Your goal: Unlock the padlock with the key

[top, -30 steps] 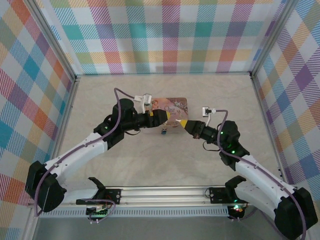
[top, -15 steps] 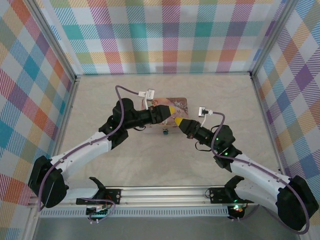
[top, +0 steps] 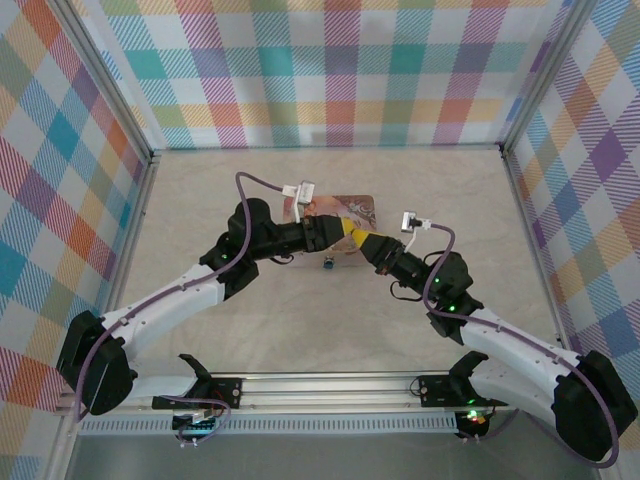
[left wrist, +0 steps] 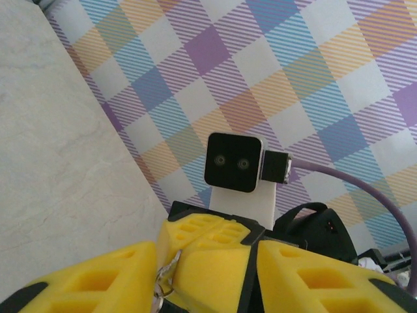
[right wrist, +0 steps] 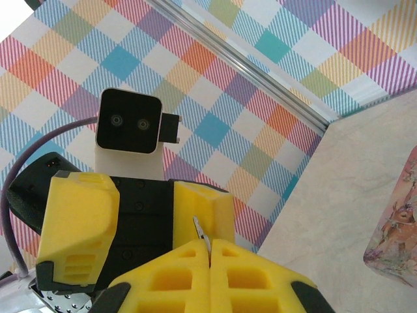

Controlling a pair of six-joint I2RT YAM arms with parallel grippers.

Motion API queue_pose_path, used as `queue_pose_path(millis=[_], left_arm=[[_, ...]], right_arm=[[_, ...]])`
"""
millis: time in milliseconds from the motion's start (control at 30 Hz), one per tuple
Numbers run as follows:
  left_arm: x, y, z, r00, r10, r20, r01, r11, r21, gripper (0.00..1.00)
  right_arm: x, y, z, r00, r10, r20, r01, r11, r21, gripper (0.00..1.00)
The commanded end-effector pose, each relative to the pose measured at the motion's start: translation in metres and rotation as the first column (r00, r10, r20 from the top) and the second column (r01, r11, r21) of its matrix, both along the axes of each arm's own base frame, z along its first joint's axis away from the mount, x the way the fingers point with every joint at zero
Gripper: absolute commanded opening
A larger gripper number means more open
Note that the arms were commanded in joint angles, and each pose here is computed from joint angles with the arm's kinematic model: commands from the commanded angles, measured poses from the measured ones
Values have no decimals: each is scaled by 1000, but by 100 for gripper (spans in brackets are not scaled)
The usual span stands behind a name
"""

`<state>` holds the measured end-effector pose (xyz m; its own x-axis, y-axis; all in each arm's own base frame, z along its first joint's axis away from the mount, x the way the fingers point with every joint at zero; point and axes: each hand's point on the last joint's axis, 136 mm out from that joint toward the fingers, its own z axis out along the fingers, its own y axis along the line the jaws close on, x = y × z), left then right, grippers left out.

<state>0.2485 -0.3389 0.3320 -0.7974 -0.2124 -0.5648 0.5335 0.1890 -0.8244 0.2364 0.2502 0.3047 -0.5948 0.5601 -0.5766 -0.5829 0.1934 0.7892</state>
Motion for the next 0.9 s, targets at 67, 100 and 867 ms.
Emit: queue_pose_path(millis=[67,100,867], left_arm=[[-5,-4,15,998,-26,60,28,999,-32,33],[-5,-4,14,998,-25,60,27,999,-31,32],[-7,3,-9,998,-27,50,18,985,171,0]], right_arm=[[-3,-3,10,999,-8,35,7,999,40,0],[-4,-3,9,999,-8,32,7,999,38,0],[-22,-34,-8,998,-64,-6,62,982,-180,45]])
